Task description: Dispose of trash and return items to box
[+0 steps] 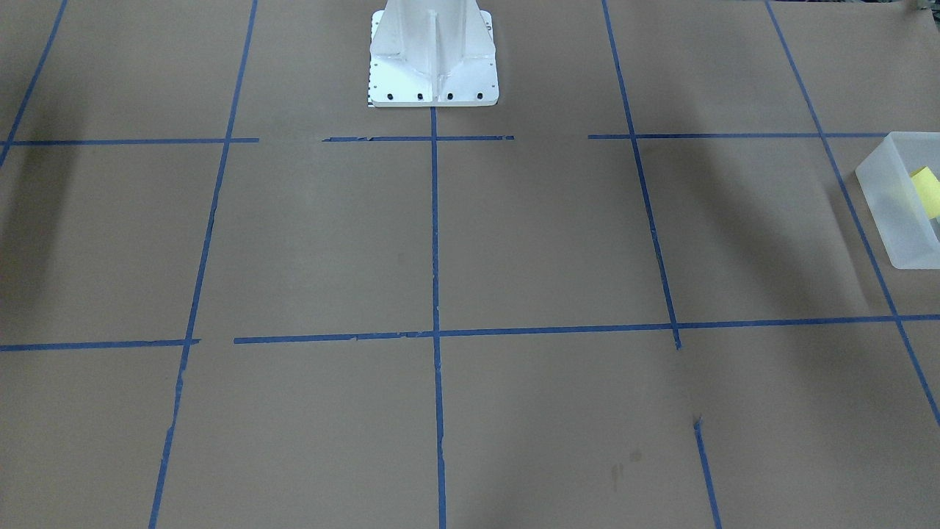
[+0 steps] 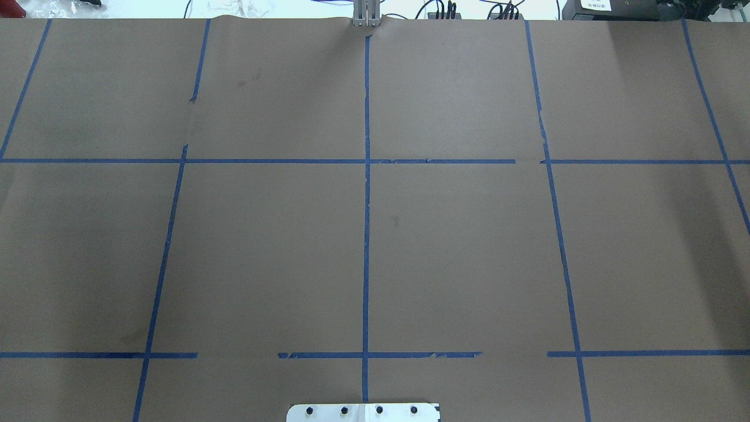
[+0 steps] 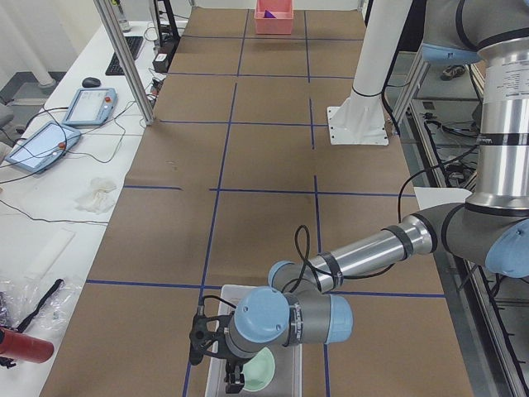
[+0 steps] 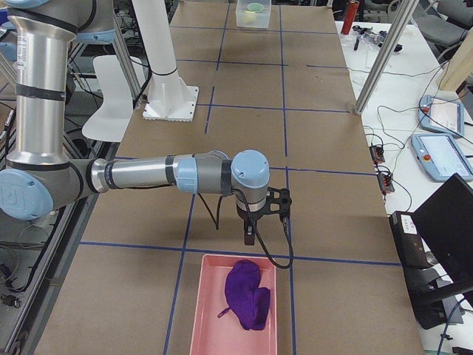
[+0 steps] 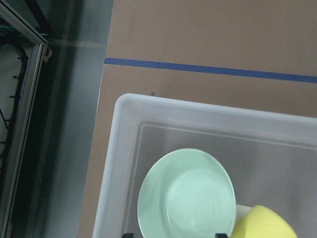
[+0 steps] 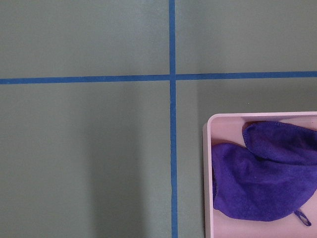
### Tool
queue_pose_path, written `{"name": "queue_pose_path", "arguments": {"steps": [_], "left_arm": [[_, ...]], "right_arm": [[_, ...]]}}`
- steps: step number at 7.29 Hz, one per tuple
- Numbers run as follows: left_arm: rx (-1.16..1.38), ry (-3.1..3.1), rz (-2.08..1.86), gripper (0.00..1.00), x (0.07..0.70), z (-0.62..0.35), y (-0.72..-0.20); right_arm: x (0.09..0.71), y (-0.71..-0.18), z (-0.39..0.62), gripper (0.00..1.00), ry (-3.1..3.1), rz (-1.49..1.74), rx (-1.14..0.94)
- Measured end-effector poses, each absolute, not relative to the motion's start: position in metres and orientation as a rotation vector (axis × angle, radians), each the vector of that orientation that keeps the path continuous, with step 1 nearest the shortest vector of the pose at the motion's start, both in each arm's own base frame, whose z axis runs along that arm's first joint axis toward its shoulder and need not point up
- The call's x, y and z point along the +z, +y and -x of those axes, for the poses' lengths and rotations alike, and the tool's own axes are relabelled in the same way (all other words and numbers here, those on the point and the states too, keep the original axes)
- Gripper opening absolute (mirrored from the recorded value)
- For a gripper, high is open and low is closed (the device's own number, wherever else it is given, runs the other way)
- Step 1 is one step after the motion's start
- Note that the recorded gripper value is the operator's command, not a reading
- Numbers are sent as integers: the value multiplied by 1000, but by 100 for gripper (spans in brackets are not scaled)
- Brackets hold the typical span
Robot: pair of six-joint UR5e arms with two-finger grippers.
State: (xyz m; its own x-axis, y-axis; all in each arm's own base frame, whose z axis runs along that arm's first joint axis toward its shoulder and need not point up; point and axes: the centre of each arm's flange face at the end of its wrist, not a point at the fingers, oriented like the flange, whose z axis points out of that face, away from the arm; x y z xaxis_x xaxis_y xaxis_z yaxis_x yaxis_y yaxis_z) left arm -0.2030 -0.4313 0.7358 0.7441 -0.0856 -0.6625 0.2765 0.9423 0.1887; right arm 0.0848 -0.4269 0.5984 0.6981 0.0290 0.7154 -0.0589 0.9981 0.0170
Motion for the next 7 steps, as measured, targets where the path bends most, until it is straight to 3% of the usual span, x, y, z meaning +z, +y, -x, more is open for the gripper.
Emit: {"name": "queue_pose_path", "arguments": {"steps": [3,7], "left_arm": [[-157,713,-393,100,659,176,-462],[49,745,-314,100,636,68,-495]], "right_arm": [[600,-425,-85,100,-795,-36,51],[612,-427,-86,100,-783,-33,50]]}}
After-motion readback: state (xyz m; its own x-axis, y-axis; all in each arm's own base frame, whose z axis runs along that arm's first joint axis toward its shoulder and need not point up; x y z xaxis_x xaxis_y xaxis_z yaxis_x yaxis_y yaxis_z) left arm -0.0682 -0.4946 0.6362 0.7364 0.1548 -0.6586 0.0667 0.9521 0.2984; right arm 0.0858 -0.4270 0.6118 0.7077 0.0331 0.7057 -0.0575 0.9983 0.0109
